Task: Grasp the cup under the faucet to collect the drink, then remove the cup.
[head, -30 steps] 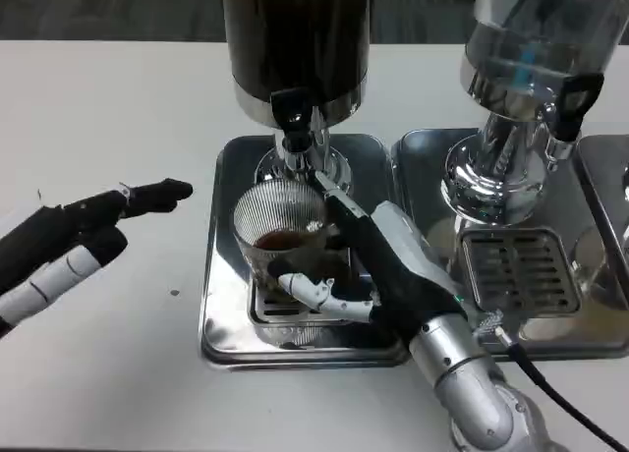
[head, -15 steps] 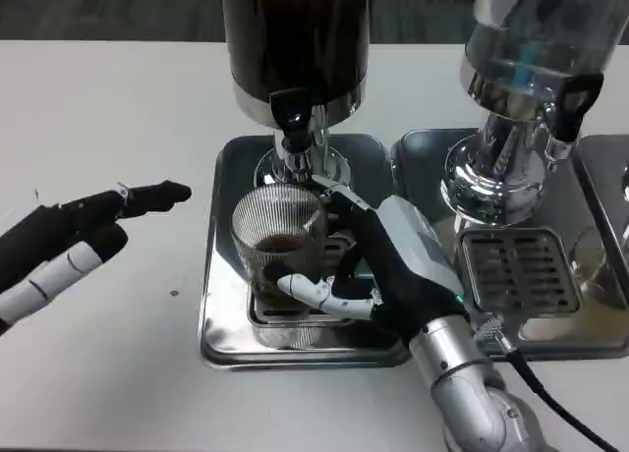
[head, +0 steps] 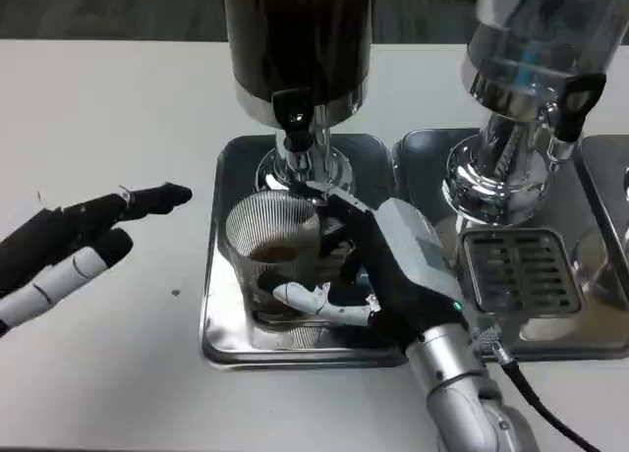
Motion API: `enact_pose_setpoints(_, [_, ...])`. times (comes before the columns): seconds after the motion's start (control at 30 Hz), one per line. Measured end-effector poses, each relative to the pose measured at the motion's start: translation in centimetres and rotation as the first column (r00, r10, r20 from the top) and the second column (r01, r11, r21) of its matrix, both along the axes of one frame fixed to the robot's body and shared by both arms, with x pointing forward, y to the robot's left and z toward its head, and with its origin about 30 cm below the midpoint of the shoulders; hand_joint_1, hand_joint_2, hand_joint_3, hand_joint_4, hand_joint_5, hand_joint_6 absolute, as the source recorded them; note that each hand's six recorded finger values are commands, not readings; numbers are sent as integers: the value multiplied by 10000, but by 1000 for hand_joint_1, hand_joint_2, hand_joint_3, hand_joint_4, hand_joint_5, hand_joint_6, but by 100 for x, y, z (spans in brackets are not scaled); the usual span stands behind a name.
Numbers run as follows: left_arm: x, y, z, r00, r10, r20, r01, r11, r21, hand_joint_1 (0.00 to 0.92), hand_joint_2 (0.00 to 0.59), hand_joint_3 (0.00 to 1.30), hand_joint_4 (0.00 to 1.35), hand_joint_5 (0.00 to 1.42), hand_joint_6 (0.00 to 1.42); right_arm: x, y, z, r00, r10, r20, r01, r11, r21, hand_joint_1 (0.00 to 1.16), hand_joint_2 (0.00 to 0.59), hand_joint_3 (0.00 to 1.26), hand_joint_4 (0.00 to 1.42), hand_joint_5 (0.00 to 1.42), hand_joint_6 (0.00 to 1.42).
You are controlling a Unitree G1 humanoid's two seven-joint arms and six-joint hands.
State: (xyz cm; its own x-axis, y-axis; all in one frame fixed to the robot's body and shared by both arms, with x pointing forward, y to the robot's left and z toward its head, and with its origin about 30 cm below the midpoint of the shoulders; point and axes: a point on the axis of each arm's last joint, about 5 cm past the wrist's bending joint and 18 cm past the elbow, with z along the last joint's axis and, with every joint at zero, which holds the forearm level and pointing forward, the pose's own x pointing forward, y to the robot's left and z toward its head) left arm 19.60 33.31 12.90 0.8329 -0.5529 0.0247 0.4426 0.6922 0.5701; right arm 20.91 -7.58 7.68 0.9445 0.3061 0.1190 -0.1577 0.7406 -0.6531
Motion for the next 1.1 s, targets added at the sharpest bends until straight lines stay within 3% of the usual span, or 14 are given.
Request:
enact_pose_setpoints(0.5, [-10, 0, 3, 10000, 13, 28, -13, 10000, 73, 0, 191, 212, 154, 124, 90, -56, -8, -44, 9996, -234, 149, 231, 9996, 155, 681, 234, 405, 479, 654, 962])
enact_pose_setpoints(1.1, [-5, -9, -1, 10000, -48, -9, 48, 9999, 100, 0, 195, 205, 150, 124, 91, -127, -106, -68, 9965, -801, 233, 794, 9964, 291, 683, 218, 428, 500, 677, 1002])
